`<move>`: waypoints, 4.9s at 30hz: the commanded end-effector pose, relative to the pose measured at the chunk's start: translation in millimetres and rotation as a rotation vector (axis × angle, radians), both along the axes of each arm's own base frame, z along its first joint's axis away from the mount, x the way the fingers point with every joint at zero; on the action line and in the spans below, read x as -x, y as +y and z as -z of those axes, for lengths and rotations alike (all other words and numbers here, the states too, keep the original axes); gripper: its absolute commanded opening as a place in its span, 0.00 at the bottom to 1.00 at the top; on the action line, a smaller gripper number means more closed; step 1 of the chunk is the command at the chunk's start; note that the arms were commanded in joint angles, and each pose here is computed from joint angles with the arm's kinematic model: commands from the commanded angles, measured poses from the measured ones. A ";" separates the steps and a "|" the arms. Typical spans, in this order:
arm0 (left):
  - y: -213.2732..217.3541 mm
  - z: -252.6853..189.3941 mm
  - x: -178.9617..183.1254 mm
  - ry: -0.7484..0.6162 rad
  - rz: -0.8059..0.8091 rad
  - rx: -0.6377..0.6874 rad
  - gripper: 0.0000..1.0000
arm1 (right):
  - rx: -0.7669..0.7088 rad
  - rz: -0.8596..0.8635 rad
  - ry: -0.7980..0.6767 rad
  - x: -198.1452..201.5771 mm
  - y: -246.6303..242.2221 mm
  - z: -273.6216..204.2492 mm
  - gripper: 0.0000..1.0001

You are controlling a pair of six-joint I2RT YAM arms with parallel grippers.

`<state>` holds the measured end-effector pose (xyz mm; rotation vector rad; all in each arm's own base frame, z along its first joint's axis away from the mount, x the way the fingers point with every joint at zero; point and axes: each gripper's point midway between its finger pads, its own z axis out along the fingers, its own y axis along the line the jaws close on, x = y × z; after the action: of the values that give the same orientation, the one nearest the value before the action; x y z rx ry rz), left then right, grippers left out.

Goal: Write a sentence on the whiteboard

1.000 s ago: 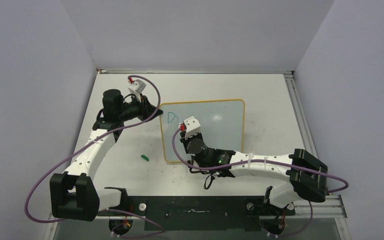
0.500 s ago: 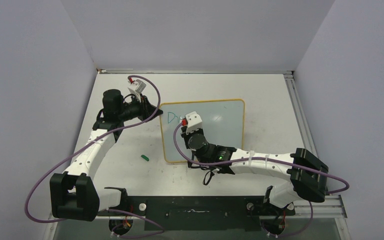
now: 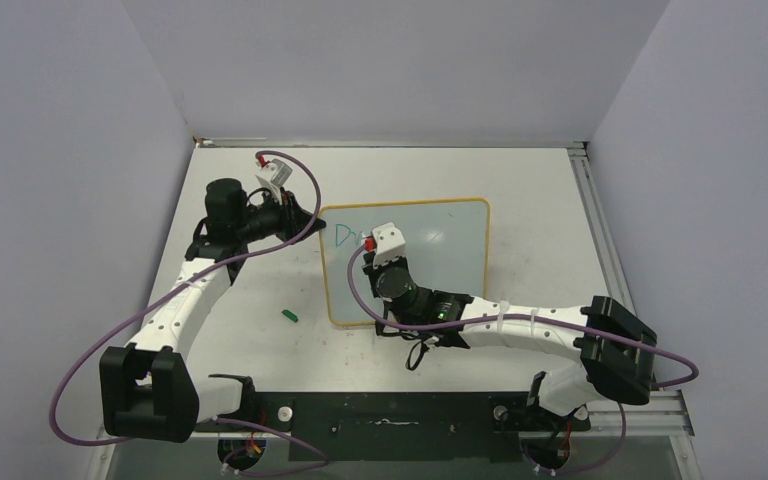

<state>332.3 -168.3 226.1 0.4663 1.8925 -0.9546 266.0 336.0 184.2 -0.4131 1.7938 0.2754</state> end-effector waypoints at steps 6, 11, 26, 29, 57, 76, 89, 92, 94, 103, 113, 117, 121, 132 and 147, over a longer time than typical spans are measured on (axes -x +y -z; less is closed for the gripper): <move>-1.9 -22.1 1.3 -0.085 0.021 0.013 0.00 | -0.023 0.055 -0.029 -0.4 -12.7 -16.6 0.05; -1.7 -21.8 1.2 -0.085 0.019 0.012 0.00 | -0.063 -0.018 -0.078 13.2 -8.2 -36.1 0.05; -1.9 -21.6 1.3 -0.083 0.020 0.013 0.00 | -0.025 -0.030 -0.009 5.0 -5.2 -11.1 0.05; -1.8 -21.7 1.2 -0.083 0.019 0.014 0.00 | -0.020 -0.032 0.000 3.6 -4.7 -8.3 0.05; -1.8 -21.7 1.7 -0.083 0.019 0.014 0.00 | 0.010 0.073 0.023 -7.2 -36.8 -2.8 0.05; 6.3 -21.6 1.0 -0.073 -0.041 -0.015 0.47 | -0.084 -0.109 0.031 25.5 -21.2 -56.3 0.05; 30.7 -77.4 39.5 -0.443 -0.228 -0.165 0.70 | -0.133 -0.516 0.390 63.2 -47.3 -80.7 0.05; 3.2 -76.2 73.4 -0.509 -0.114 -0.231 0.70 | -0.145 -0.641 0.527 75.9 -54.9 -78.7 0.05; -12.5 -71.0 95.9 -0.536 -0.031 -0.260 0.70 | -0.154 -0.719 0.601 90.0 -56.1 -77.3 0.05; -71.7 -41.2 157.5 -0.649 0.272 -0.399 0.73 | -0.221 -0.947 0.880 142.7 -52.5 -63.9 0.05; -111.5 -19.2 178.1 -0.712 0.419 -0.519 0.74 | -0.145 -0.994 0.942 161.6 -52.3 -51.2 0.05; -123.0 -19.5 182.2 -0.719 0.457 -0.509 0.74 | -0.119 -0.998 0.947 163.7 -50.5 -46.7 0.05; -135.8 -13.1 192.6 -0.694 0.523 -0.508 0.56 | -0.118 -1.011 0.943 163.2 -49.0 -47.5 0.05; -151.9 0.9 207.4 -0.508 0.519 -0.380 0.00 | -0.224 -0.884 0.826 139.2 -52.8 -59.8 0.41; -139.5 -8.1 205.9 -0.404 0.604 -0.222 0.00 | -0.473 -0.706 0.628 116.2 -53.5 -84.0 0.72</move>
<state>139.1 -298.7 214.6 1.2876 1.5933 -0.8258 131.3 272.3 234.7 -0.7451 2.1972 1.3970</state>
